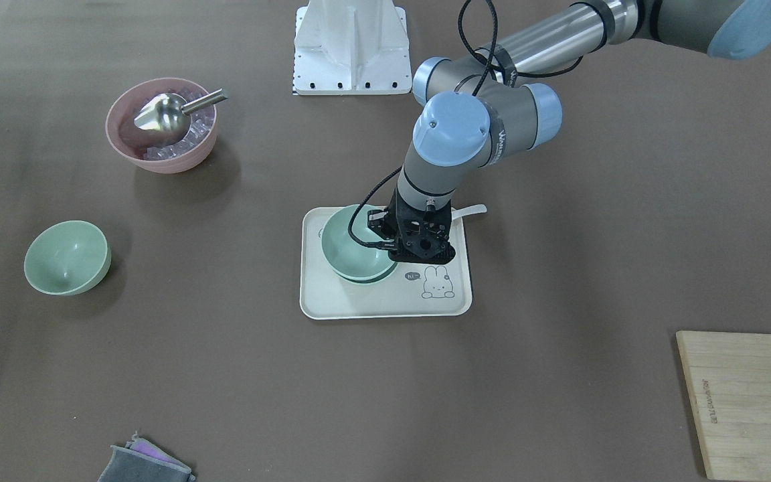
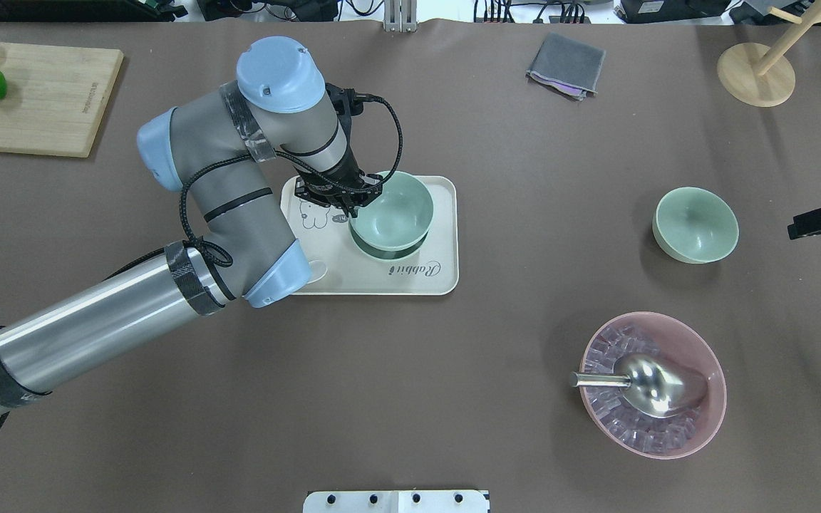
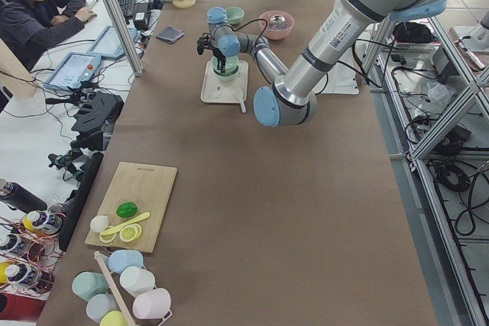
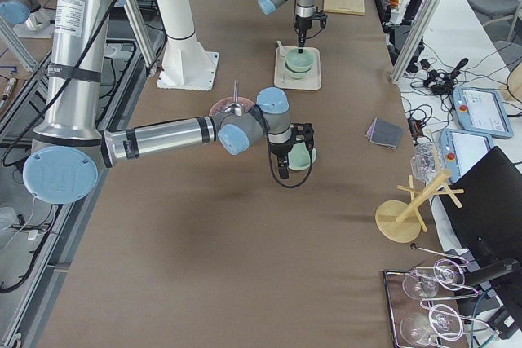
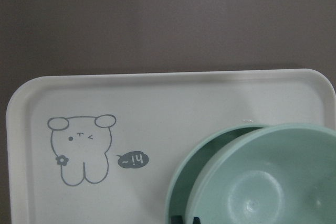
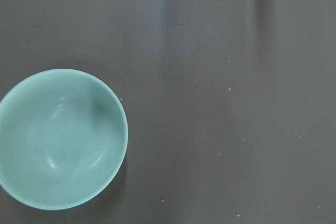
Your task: Stack green bowls together
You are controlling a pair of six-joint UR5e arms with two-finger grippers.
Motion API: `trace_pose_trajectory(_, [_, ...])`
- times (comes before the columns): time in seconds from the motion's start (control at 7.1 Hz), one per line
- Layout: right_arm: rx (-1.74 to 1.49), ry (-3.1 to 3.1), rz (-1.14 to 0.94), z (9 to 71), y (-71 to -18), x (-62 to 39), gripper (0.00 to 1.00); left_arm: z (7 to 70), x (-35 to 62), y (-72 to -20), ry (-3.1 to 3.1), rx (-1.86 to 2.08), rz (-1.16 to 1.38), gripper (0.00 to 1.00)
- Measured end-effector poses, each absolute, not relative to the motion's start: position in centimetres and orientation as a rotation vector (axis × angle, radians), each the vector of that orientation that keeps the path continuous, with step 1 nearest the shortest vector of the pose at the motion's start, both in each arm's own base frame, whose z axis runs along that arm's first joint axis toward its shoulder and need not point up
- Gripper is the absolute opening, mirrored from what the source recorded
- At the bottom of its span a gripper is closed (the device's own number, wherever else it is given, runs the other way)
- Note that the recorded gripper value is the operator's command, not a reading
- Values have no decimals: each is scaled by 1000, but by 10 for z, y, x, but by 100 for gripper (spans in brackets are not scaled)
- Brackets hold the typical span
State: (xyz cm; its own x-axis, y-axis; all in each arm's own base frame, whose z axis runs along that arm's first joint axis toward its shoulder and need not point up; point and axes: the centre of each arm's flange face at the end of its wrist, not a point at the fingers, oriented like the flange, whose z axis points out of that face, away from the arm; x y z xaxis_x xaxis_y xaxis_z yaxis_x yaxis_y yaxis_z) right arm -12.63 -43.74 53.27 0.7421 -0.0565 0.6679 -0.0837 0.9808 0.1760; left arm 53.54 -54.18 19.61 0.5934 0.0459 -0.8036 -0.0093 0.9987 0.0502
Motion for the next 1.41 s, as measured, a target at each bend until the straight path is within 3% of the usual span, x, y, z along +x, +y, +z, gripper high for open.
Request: trace_pose_trajectory(1.41, [202,-737,14,532,-439,-127,100,207,549,-540,951,49,54,0])
